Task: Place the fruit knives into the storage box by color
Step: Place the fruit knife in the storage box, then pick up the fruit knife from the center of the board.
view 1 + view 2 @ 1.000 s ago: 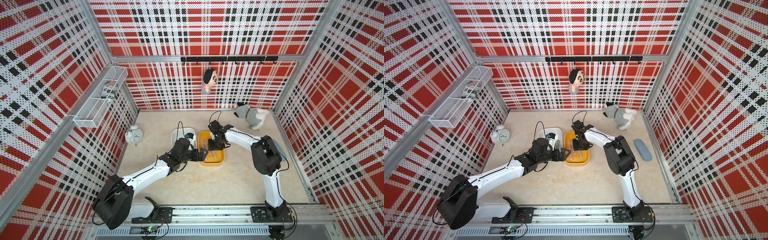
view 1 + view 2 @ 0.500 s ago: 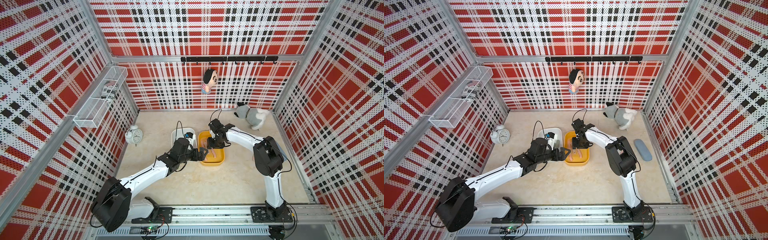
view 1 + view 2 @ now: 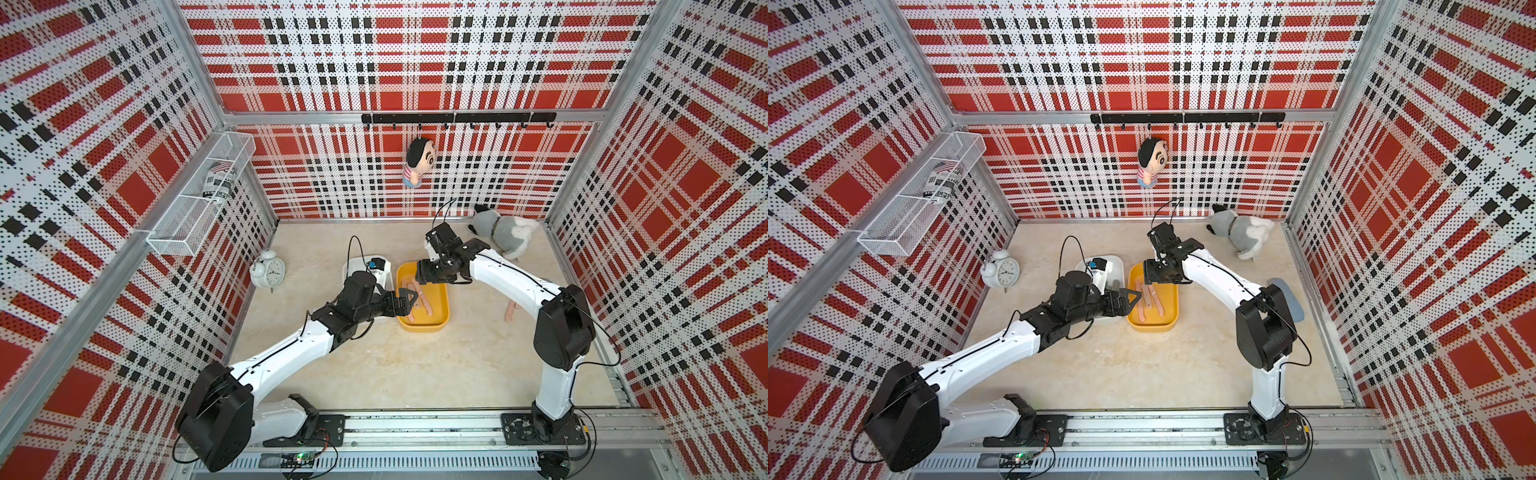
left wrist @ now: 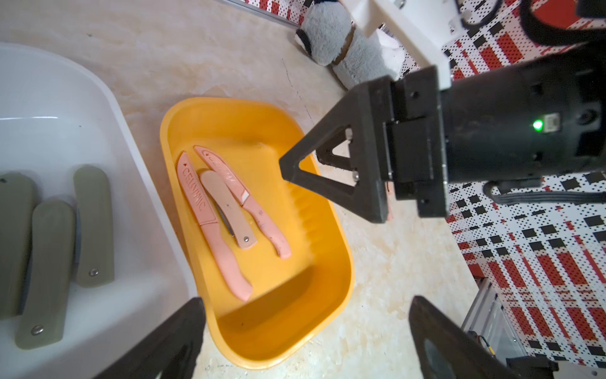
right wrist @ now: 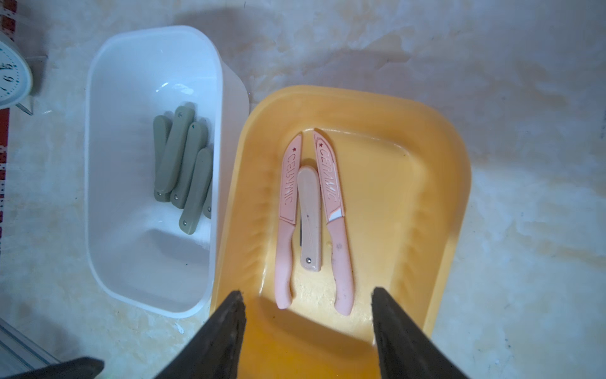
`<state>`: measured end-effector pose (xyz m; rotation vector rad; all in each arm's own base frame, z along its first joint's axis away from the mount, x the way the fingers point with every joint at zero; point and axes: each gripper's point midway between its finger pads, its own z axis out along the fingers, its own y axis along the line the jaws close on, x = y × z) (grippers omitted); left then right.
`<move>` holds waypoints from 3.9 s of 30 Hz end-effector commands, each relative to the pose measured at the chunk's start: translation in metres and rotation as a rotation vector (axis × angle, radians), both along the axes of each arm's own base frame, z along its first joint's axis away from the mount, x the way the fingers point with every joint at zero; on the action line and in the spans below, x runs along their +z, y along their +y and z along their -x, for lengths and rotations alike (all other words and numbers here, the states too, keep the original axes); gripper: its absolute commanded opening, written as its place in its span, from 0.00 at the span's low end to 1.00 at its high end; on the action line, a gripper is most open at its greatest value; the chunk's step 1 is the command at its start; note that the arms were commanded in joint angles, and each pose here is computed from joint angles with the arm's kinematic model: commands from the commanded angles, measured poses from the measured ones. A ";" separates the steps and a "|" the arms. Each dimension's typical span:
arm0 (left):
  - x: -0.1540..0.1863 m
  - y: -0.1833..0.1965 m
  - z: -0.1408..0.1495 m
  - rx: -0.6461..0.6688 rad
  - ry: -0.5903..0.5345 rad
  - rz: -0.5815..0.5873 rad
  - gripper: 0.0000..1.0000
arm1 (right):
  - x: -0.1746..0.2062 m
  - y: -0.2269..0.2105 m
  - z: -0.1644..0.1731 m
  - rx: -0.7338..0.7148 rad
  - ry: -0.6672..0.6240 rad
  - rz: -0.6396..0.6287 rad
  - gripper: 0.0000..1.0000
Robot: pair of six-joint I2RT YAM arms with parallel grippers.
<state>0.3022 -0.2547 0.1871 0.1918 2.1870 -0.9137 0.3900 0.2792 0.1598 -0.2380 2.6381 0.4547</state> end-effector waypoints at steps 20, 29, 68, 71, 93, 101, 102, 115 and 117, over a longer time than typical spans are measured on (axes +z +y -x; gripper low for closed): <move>0.043 -0.132 -0.002 -0.287 -0.064 0.108 0.98 | -0.020 -0.210 0.049 -0.438 0.029 0.113 0.67; 0.018 -0.175 0.013 -0.384 -0.021 0.111 0.98 | -0.055 -0.259 0.062 -0.557 0.072 0.146 0.65; -0.006 -0.173 0.012 -0.353 0.012 0.096 0.98 | -0.144 -0.269 0.057 -0.512 0.276 0.167 0.51; -0.003 -0.172 0.010 -0.347 0.007 0.102 0.98 | -0.146 -0.268 0.058 -0.508 0.281 0.163 0.45; -0.003 -0.160 0.009 -0.321 0.009 0.098 0.98 | -0.140 -0.241 0.060 -0.385 0.278 0.208 0.24; -0.004 -0.155 0.008 -0.310 0.010 0.095 0.98 | -0.150 -0.240 0.063 -0.365 0.315 0.229 0.24; -0.005 -0.154 0.007 -0.308 0.012 0.095 0.98 | -0.151 -0.240 0.064 -0.363 0.320 0.229 0.24; -0.002 -0.151 0.008 -0.305 0.008 0.100 0.98 | -0.156 -0.244 0.057 -0.355 0.333 0.283 0.39; -0.001 -0.151 0.008 -0.304 0.005 0.101 0.98 | -0.156 -0.245 0.055 -0.355 0.330 0.296 0.39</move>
